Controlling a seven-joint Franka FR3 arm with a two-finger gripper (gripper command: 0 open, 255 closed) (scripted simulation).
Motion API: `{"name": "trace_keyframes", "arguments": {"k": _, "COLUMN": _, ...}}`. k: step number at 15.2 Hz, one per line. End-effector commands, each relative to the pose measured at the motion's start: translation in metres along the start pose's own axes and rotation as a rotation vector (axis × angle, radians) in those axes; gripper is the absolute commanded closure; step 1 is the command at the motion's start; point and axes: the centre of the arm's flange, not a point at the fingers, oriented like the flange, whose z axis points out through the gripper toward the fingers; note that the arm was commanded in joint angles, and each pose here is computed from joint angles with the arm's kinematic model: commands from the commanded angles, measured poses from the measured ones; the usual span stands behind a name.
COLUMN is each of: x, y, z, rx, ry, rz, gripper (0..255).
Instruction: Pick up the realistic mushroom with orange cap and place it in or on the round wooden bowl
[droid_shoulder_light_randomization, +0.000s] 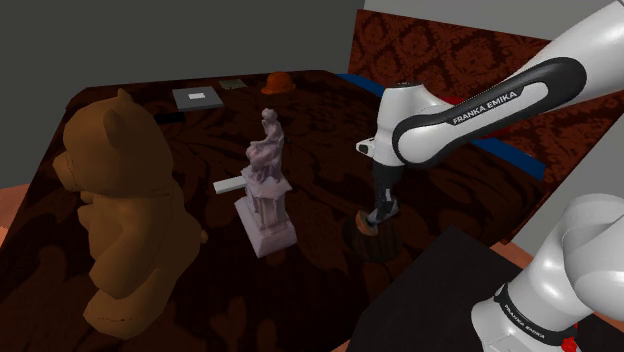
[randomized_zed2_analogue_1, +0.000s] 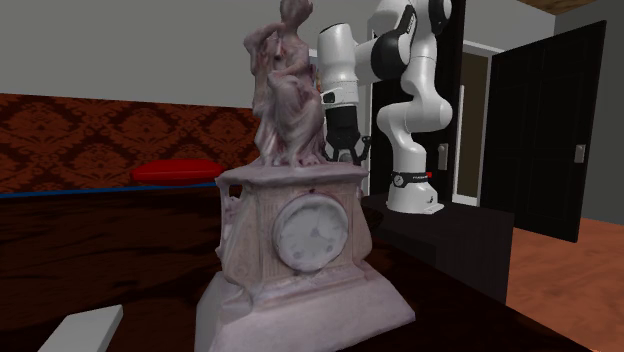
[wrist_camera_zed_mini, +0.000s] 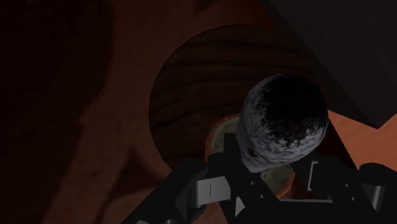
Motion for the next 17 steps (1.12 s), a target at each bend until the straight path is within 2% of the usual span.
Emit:
{"name": "trace_keyframes", "arguments": {"k": 1, "x": 0.0, "y": -0.001, "z": 0.01, "rx": -0.001, "ry": 0.001, "rz": 0.001, "gripper": 255}}
{"name": "trace_keyframes", "arguments": {"k": 12, "x": 0.004, "y": 0.005, "z": 0.066, "rx": -0.001, "ry": 0.001, "rz": 0.001, "gripper": 255}}
{"name": "trace_keyframes", "arguments": {"k": 17, "x": 0.004, "y": 0.005, "z": 0.066, "rx": -0.001, "ry": 0.001, "rz": 0.001, "gripper": 255}}
